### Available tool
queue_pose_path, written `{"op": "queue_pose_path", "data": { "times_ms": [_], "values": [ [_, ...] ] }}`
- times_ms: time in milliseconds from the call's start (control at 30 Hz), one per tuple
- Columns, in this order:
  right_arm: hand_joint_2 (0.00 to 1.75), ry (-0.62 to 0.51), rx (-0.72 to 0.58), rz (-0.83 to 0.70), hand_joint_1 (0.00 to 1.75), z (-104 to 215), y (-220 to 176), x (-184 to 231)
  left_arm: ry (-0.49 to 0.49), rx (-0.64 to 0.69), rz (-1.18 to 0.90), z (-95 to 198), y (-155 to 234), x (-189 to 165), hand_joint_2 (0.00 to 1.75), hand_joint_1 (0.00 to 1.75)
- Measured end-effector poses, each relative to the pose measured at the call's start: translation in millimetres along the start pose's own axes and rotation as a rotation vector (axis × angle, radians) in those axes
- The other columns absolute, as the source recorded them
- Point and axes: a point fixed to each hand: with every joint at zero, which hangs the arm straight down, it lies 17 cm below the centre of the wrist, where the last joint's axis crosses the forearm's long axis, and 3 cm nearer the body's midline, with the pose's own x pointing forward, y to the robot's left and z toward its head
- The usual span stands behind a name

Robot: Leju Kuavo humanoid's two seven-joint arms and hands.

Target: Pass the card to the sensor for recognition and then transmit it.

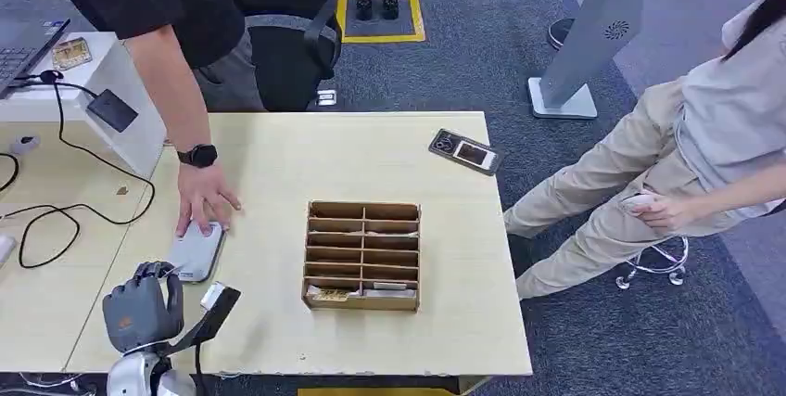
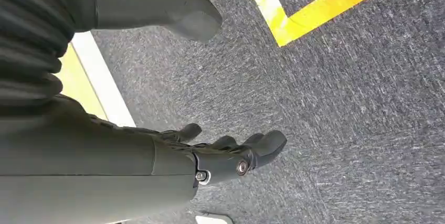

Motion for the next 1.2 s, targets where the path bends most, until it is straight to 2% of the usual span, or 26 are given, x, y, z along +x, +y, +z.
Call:
{"op": "queue_pose_path", "data": {
  "times_ms": [667, 967, 1200],
  "values": [
    [1.75, -0.003, -0.002, 0.015, 0.00, -0.4, -1.1, -1.5, 0.017, -0.101, 0.018, 28.7, -30.4, 9.9, 1.75, 1.75],
    [1.75, -0.004, -0.002, 0.015, 0.00, -0.4, -1.2, -1.6, -0.031, -0.068, 0.064, 25.5, -22.6, 19.6, 1.75, 1.75],
    [1.75, -0.008, -0.003, 0.018, 0.00, -0.4, -1.3, -1.0, -0.051, 0.022, 0.125, 13.8, 2.1, 21.2, 1.75, 1.75]
  ]
}}
